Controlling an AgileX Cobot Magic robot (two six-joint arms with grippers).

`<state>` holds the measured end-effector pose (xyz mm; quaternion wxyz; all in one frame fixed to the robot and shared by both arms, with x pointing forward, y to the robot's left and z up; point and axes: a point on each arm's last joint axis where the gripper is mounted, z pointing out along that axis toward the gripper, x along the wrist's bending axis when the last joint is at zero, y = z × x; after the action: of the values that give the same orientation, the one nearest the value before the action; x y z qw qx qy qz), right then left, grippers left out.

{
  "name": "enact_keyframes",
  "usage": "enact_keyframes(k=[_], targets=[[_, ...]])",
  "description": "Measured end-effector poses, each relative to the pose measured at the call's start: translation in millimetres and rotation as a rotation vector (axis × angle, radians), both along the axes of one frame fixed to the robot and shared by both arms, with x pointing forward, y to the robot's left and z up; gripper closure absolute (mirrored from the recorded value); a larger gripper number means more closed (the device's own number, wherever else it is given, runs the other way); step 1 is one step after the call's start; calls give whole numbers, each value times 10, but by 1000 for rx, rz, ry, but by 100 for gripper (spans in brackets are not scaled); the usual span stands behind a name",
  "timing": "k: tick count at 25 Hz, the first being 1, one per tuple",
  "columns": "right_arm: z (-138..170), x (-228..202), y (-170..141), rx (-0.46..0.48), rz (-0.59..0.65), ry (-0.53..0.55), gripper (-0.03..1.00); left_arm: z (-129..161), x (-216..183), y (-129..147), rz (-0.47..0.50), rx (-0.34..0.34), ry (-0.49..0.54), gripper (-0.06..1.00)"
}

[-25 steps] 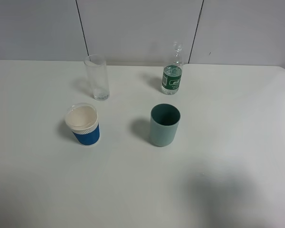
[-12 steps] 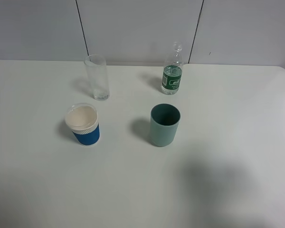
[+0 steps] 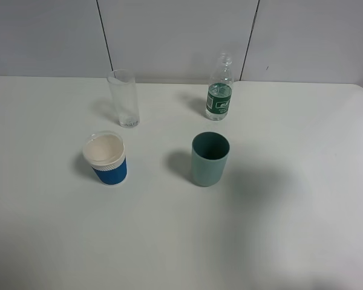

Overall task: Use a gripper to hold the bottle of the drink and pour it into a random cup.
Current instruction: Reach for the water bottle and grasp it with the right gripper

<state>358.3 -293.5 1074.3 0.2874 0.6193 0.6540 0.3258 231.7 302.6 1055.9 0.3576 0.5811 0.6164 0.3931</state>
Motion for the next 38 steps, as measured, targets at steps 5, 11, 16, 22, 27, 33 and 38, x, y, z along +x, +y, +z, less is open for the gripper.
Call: enact_keyframes(k=[5,11,16,22,27,33,38], targets=[[-150,319,14,1,33,66,13,0,0,0,0,0,0,-4],[-366,599,3,-2,35,155,13,0,0,0,0,0,0,-4],[-500,752,-5,-42,46,187,13,0,0,0,0,0,0,-4],[-567,903,6,-111,73,141,13,0,0,0,0,0,0,-4],[-598,1031,60,-191,128,68,13,0,0,0,0,0,0,-4],[-673,1222,162,-193,144,-26,12,0,0,0,0,0,0,-4],[-808,1397,215,-129,126,-78,9,0,0,0,0,0,0,-4]])
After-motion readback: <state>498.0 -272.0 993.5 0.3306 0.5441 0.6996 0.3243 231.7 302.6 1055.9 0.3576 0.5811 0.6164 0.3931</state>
